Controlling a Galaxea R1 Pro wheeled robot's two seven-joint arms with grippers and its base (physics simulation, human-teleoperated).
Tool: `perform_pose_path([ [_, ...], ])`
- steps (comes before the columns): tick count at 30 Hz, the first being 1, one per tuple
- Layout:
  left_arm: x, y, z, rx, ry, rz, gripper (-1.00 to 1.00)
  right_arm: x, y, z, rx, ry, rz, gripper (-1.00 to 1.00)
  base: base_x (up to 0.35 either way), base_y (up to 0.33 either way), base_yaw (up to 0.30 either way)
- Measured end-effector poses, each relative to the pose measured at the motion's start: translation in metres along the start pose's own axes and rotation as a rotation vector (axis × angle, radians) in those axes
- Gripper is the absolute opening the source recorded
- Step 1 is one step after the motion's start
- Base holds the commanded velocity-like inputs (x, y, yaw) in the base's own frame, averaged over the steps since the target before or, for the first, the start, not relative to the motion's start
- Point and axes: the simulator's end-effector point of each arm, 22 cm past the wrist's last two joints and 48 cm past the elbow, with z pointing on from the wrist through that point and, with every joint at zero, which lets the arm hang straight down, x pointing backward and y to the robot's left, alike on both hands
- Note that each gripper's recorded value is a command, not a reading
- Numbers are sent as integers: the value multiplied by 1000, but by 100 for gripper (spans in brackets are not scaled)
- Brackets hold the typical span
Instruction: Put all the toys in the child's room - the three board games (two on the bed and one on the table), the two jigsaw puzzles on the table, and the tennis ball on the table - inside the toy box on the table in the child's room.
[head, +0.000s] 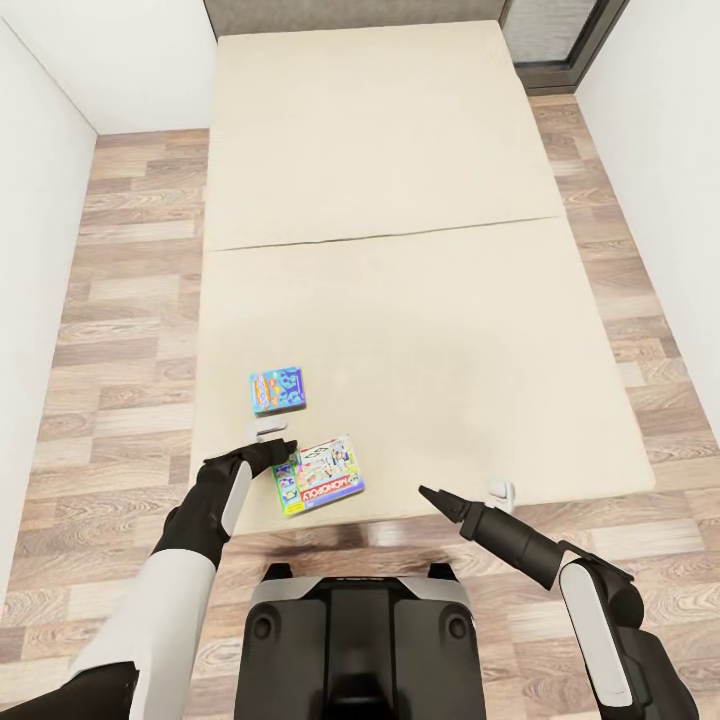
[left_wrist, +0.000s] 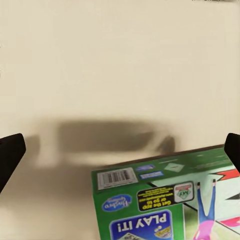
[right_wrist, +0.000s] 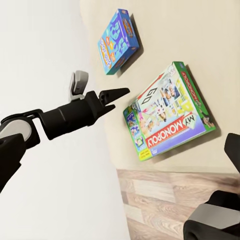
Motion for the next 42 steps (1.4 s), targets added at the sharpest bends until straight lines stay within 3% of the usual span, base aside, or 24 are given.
perform_pose_path([
  [42, 24, 11, 17, -19, 36, -2, 100, 15, -19, 5, 20, 21, 33, 100, 0, 0, 0],
])
